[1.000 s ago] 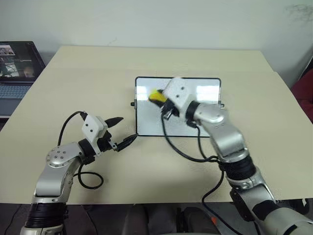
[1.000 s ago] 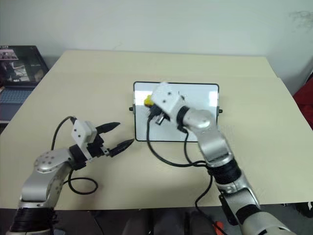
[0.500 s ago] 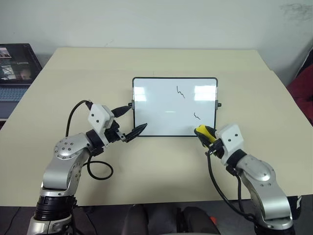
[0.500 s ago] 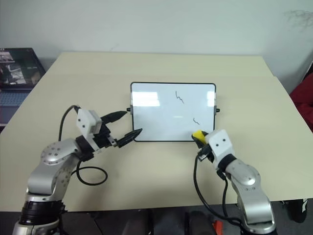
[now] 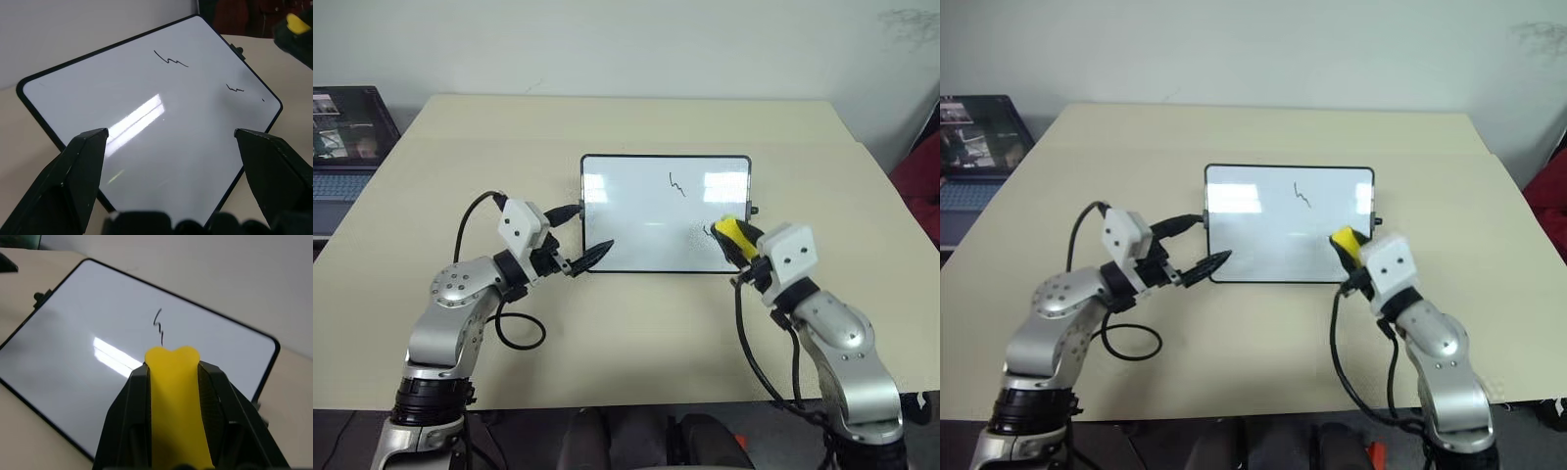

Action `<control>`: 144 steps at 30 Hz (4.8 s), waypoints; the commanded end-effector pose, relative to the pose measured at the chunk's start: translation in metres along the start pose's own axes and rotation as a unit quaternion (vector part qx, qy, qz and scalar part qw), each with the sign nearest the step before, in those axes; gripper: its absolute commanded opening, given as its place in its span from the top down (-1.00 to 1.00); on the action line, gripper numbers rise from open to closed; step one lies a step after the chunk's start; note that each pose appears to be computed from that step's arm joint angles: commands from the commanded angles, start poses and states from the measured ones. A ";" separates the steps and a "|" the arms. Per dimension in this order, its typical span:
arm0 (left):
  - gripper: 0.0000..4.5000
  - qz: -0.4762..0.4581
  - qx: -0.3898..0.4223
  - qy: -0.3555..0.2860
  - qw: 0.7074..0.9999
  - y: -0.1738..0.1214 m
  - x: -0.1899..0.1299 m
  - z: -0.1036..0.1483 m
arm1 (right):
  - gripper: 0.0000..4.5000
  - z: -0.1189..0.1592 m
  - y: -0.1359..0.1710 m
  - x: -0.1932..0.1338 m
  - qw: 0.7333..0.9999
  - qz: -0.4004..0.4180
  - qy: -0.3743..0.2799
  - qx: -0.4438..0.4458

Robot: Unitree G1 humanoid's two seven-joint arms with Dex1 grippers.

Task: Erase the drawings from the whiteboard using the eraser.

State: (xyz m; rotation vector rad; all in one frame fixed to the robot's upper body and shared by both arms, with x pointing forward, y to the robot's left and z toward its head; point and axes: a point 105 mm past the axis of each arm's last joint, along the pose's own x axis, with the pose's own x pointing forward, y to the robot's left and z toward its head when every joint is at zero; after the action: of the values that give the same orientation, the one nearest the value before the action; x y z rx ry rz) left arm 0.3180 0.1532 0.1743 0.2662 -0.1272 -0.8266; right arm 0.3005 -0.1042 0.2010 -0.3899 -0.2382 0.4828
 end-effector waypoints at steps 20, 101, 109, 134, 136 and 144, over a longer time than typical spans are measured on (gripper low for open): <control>-1.00 -0.031 0.012 -0.042 0.999 -0.014 0.007 0.025 | 0.56 -0.008 -0.028 0.120 0.999 -0.031 0.025 -0.033; -1.00 0.053 -0.019 -0.031 0.998 -0.024 -0.012 -0.004 | 0.56 -0.062 -0.001 -0.067 0.997 -0.062 0.045 0.025; -1.00 0.052 -0.022 -0.033 0.998 -0.026 -0.010 -0.005 | 0.56 -0.067 0.007 -0.069 0.997 -0.057 0.048 0.026; -1.00 -0.036 -0.025 -0.029 0.999 -0.045 0.003 0.000 | 0.56 -0.039 0.002 0.003 0.998 -0.026 -0.024 -0.042; -1.00 -0.051 -0.018 -0.027 0.998 -0.045 0.004 0.002 | 0.56 -0.042 -0.003 0.011 0.998 -0.034 -0.023 -0.055; -1.00 -0.134 0.007 -0.006 0.991 -0.056 0.003 0.006 | 0.56 -0.039 -0.024 0.034 0.994 -0.063 -0.033 -0.077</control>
State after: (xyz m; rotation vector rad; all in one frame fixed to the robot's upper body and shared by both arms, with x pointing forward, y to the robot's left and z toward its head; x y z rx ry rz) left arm 0.2848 0.1212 0.1547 0.2719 -0.0702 -1.0452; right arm 0.3514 -0.1170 0.1677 -0.4975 -0.3078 0.3743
